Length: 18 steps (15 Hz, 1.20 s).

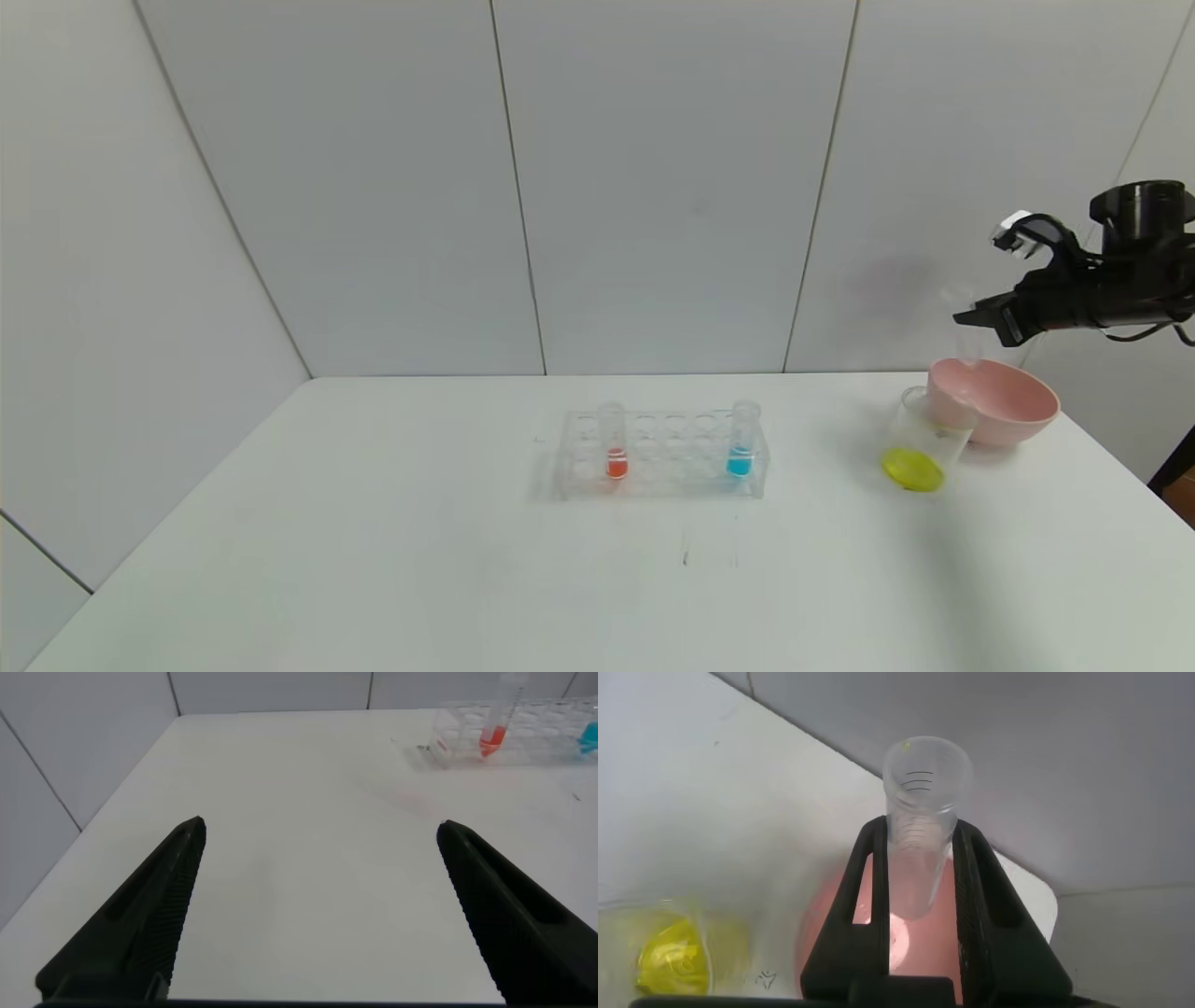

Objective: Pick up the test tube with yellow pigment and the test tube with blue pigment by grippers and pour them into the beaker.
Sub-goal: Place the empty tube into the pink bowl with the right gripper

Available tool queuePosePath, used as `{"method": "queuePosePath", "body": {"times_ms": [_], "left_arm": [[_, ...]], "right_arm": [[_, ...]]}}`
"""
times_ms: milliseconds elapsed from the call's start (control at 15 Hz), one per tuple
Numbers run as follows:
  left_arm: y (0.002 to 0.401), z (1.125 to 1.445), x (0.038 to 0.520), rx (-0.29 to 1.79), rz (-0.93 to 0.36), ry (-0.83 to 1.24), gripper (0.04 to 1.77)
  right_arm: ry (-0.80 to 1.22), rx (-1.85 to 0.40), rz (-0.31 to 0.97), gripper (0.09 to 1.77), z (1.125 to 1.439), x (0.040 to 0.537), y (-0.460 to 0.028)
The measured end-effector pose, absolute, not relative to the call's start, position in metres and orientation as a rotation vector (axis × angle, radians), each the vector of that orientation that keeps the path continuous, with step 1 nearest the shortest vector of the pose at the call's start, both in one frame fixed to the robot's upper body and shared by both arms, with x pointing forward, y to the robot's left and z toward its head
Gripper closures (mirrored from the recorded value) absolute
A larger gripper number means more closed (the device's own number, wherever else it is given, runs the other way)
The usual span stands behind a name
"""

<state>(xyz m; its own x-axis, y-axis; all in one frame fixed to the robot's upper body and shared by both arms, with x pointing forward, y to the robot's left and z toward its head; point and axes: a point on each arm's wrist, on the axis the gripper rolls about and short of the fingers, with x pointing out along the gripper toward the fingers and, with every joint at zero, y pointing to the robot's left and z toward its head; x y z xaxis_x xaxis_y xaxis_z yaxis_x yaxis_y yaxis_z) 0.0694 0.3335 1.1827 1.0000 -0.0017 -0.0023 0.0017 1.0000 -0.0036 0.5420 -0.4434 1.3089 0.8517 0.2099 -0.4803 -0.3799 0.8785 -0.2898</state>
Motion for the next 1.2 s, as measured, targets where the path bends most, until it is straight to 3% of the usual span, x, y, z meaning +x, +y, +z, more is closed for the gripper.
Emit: {"method": "queuePosePath", "body": {"times_ms": [333,733,1000,1200], "left_arm": [[0.334,1.183,0.069,-0.004,-0.002,0.002,0.05],[0.334,1.183,0.069,-0.004,-0.002,0.002,0.05],[0.334,1.183,0.069,-0.004,-0.002,0.002,0.05],[0.334,1.183,0.069,-0.004,-0.002,0.002,0.05]], "right_arm": [[0.418,-0.250,0.278,1.38,1.282,0.537,-0.481],[0.434,-0.206,0.271,1.38,1.260,0.536,-0.488],[0.402,-0.218,0.265,0.91,1.256,0.541,-0.490],[0.392,-0.225,0.278,0.67,1.258,0.544,-0.484]]}}
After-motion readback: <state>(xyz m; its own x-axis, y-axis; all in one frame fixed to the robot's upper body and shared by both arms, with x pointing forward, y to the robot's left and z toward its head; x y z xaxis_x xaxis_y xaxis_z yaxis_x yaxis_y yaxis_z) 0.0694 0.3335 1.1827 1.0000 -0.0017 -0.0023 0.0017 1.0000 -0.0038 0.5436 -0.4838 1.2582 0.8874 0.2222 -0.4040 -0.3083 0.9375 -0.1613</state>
